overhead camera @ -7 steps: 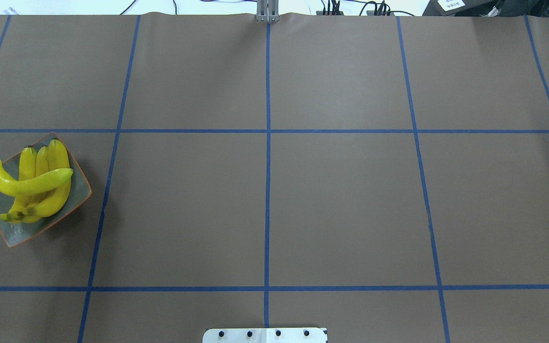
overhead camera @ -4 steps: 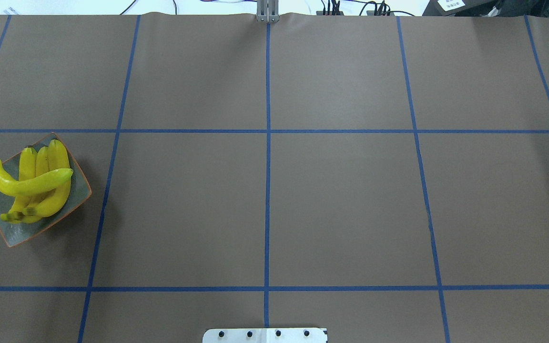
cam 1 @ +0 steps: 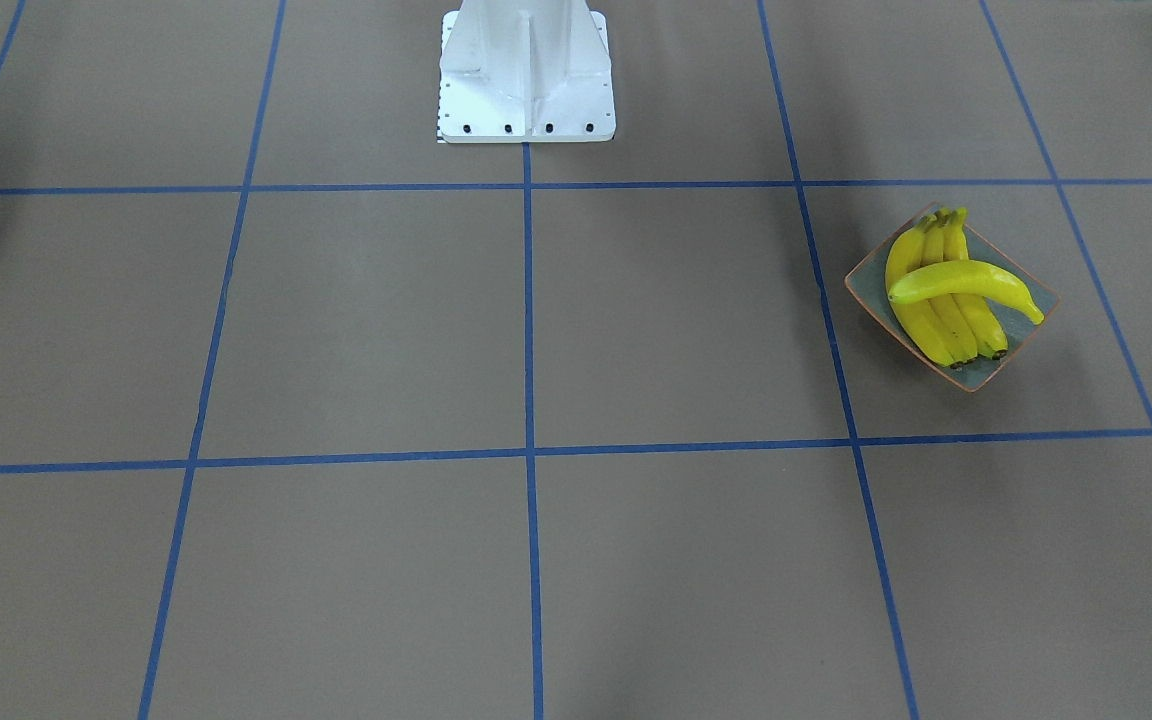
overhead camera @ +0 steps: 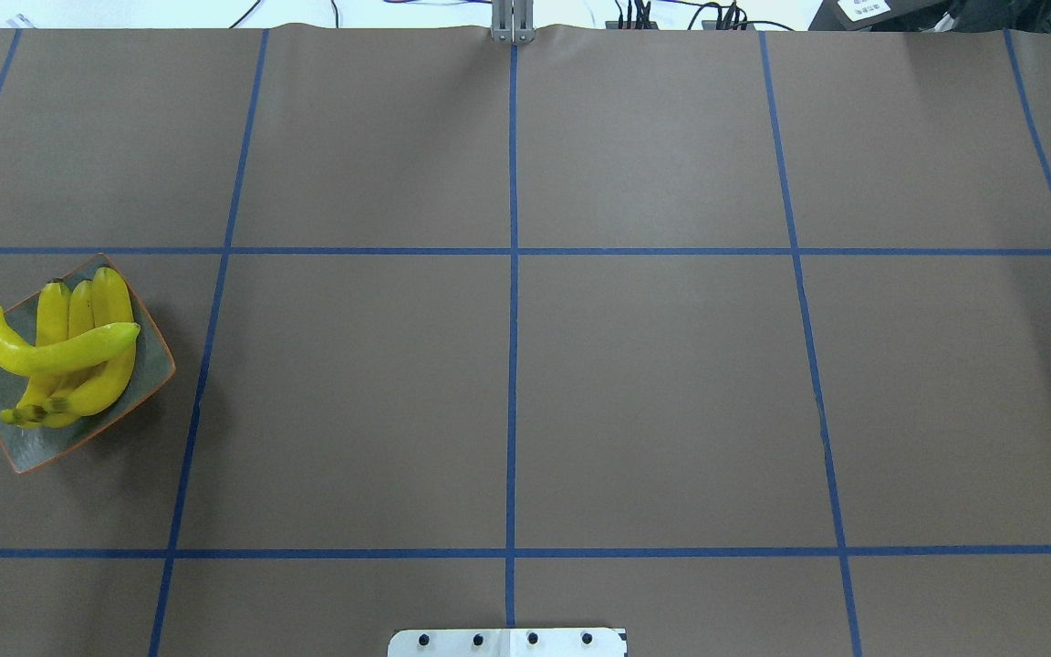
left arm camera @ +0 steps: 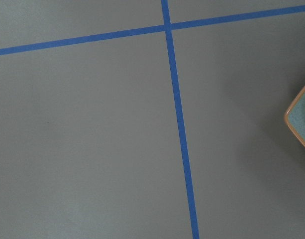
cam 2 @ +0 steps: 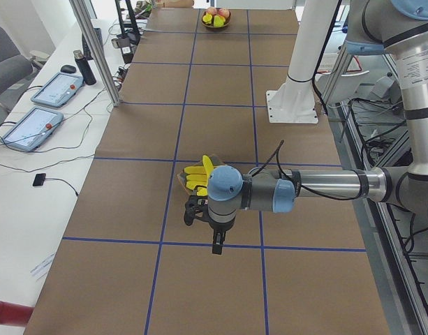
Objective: Transfer all bananas from basket to plate
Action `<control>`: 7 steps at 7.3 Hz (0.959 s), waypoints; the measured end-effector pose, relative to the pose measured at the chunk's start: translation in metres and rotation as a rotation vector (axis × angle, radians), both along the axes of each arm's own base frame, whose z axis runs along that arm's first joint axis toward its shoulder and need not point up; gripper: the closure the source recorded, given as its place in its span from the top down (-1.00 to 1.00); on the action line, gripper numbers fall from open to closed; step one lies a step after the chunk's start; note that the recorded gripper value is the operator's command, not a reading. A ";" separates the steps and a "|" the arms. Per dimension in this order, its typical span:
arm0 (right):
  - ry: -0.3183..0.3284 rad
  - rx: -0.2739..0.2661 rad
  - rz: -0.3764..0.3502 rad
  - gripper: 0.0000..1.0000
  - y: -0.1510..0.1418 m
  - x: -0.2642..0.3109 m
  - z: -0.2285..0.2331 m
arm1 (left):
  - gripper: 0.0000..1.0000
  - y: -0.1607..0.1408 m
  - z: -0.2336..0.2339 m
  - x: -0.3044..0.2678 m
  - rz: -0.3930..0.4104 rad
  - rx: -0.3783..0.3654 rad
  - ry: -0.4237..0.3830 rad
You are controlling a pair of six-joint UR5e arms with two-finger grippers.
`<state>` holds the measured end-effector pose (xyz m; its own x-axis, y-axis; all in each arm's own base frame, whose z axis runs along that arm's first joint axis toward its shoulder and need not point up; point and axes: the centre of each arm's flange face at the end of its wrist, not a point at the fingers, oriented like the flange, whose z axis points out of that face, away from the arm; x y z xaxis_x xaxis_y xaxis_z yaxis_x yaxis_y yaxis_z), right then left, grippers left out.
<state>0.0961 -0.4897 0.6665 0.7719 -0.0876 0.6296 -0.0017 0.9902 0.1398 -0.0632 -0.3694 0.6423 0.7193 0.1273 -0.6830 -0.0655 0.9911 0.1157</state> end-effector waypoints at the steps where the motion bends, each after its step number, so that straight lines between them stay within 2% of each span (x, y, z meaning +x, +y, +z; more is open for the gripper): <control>1: 0.000 0.000 0.003 1.00 -0.001 0.000 -0.001 | 1.00 0.002 0.002 0.000 0.000 -0.004 -0.002; 7: 0.004 0.004 0.009 1.00 -0.003 0.000 -0.005 | 1.00 0.015 0.014 0.000 0.000 -0.037 -0.005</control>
